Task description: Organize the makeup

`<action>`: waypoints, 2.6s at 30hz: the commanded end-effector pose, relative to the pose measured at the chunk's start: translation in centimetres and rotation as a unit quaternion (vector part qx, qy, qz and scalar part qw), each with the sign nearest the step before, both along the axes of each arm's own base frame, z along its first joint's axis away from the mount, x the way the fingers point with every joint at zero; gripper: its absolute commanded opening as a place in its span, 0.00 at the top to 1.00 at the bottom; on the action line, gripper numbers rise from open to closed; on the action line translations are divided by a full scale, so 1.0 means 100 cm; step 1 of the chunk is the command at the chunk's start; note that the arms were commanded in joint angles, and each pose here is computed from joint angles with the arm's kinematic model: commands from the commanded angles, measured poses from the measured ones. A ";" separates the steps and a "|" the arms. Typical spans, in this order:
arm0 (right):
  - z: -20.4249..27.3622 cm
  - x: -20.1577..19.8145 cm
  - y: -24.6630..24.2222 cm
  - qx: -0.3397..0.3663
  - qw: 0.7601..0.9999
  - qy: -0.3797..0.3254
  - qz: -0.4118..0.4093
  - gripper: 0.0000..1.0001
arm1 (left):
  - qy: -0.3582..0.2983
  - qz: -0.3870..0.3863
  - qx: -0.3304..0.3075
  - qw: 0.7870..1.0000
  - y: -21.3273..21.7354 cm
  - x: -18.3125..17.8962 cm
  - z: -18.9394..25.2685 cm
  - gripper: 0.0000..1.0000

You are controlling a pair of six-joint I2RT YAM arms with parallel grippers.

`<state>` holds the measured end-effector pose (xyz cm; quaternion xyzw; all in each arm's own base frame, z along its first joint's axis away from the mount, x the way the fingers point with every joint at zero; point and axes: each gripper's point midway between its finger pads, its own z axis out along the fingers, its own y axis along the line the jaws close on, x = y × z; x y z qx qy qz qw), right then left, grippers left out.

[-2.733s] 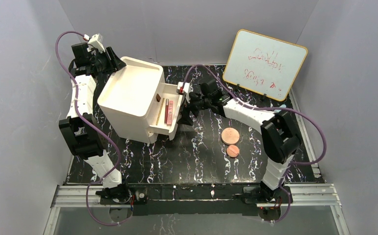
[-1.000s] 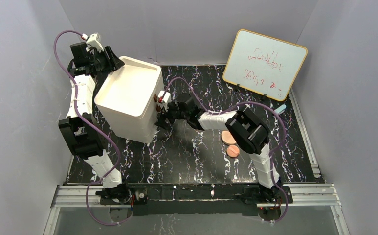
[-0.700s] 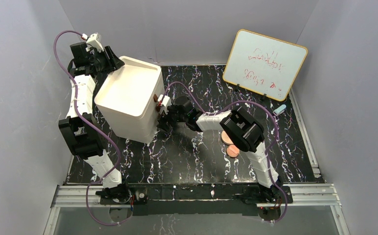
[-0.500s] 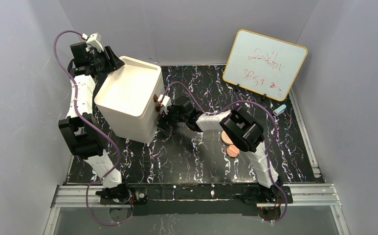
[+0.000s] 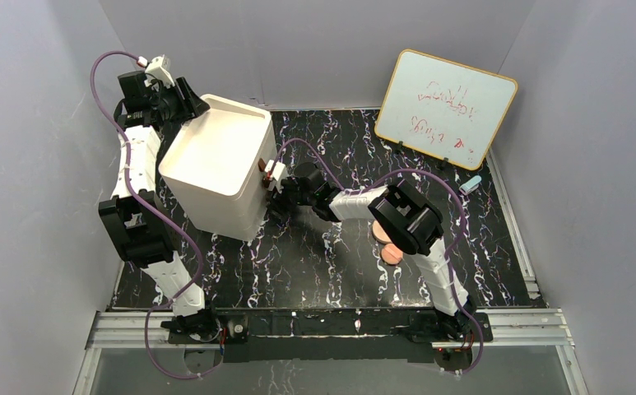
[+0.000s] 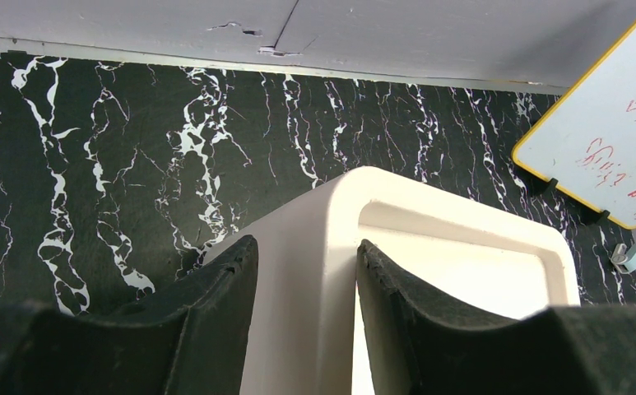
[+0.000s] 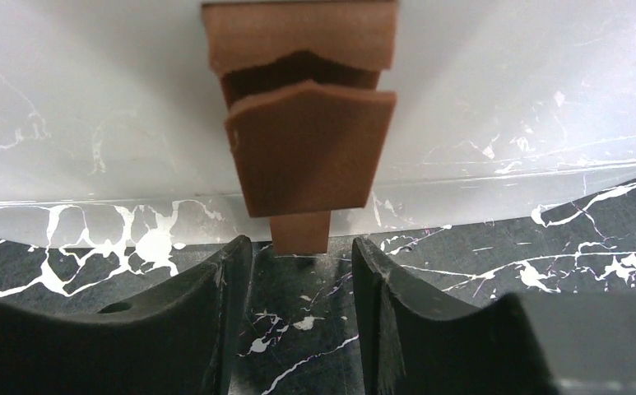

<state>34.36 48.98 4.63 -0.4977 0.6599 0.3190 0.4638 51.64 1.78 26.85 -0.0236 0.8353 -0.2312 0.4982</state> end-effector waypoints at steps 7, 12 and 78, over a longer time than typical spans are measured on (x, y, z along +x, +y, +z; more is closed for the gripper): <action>0.031 0.018 0.004 0.022 0.999 -0.049 -0.006 0.47 | 0.064 -0.030 -0.024 0.997 -0.021 -0.015 -0.031 0.55; 0.038 0.021 0.002 0.025 0.998 -0.055 -0.007 0.47 | 0.064 -0.029 -0.024 0.997 -0.021 -0.015 -0.031 0.55; 0.082 0.042 -0.117 0.004 0.998 -0.024 -0.059 0.99 | 0.066 -0.028 -0.022 0.997 -0.020 -0.014 -0.033 0.55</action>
